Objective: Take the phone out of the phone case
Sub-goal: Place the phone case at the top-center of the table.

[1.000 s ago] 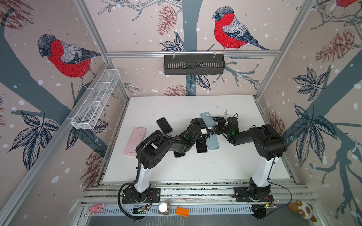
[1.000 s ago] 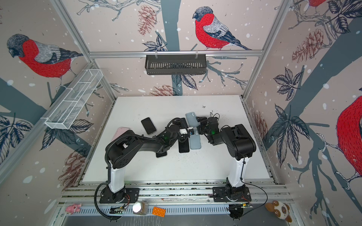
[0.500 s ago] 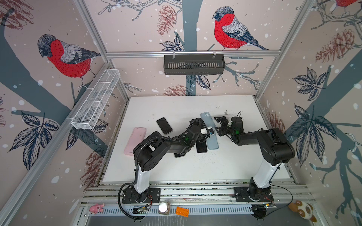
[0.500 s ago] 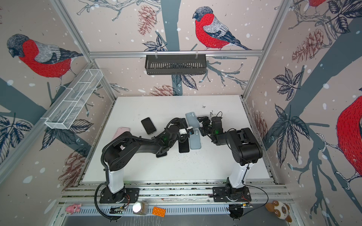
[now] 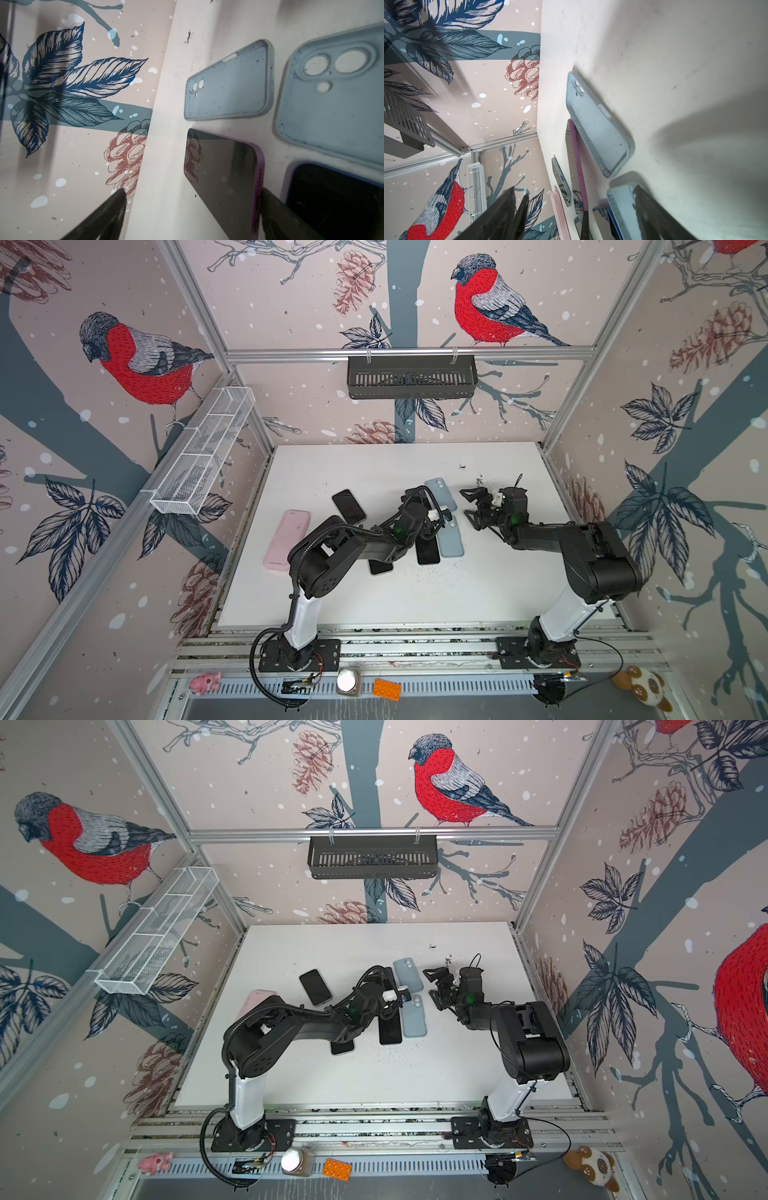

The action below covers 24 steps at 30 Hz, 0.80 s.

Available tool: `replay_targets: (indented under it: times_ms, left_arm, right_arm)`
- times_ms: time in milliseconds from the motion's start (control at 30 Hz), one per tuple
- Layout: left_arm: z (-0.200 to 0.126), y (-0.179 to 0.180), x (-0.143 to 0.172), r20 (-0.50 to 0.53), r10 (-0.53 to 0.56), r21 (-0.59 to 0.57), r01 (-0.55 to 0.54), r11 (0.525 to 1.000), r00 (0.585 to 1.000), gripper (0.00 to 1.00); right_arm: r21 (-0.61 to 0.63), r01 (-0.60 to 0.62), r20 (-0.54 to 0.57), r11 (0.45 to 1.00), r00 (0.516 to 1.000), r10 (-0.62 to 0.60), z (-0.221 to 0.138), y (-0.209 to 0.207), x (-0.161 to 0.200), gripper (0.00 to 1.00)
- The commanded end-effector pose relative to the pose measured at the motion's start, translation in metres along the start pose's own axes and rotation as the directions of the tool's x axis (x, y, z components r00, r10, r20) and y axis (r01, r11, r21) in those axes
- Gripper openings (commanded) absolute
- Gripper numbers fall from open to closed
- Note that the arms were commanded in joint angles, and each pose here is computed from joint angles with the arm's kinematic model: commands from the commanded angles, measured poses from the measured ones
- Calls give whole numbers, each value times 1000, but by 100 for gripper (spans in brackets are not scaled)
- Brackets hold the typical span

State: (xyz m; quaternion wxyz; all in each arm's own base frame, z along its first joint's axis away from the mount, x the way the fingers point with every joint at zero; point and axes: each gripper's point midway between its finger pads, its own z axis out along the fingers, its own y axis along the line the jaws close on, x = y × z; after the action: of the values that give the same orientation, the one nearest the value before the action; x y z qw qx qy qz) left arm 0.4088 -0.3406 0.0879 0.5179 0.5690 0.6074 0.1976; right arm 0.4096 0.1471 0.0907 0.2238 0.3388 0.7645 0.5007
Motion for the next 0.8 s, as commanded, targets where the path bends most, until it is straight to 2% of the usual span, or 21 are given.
replay_targets:
  times_ms: [0, 200, 400, 500, 600, 667, 767]
  left_arm:
    - [0, 2, -6, 20, -17, 11, 17, 1000, 1000, 97]
    - [-7, -3, -16, 24, -46, 121, 43, 992, 999, 97]
    - [-17, 14, -20, 21, -102, 98, 99, 990, 995, 97]
    - [-34, 49, -31, 52, -234, 36, 232, 972, 971, 97]
    - [-59, 85, -47, 111, -416, 22, 416, 909, 903, 97]
    - [-76, 107, -51, 131, -539, 11, 543, 840, 832, 97]
    - [-92, 125, -45, 89, -677, -6, 680, 733, 730, 97]
  right_arm:
    - [-3, 29, -17, 1000, 999, -29, -5, -1, 2, 89]
    - [-2, 53, -19, 999, 998, -53, -5, 3, -3, 89]
    - [26, 140, -33, 990, 990, -139, 2, 7, -11, 89]
    - [86, 236, -47, 968, 971, -233, 12, 6, -21, 87]
    - [175, 307, -63, 936, 952, -301, 24, -1, -34, 75]
    - [218, 344, -70, 913, 939, -337, 33, -4, -42, 62]
    - [306, 401, -74, 863, 914, -399, 44, -6, -53, 39]
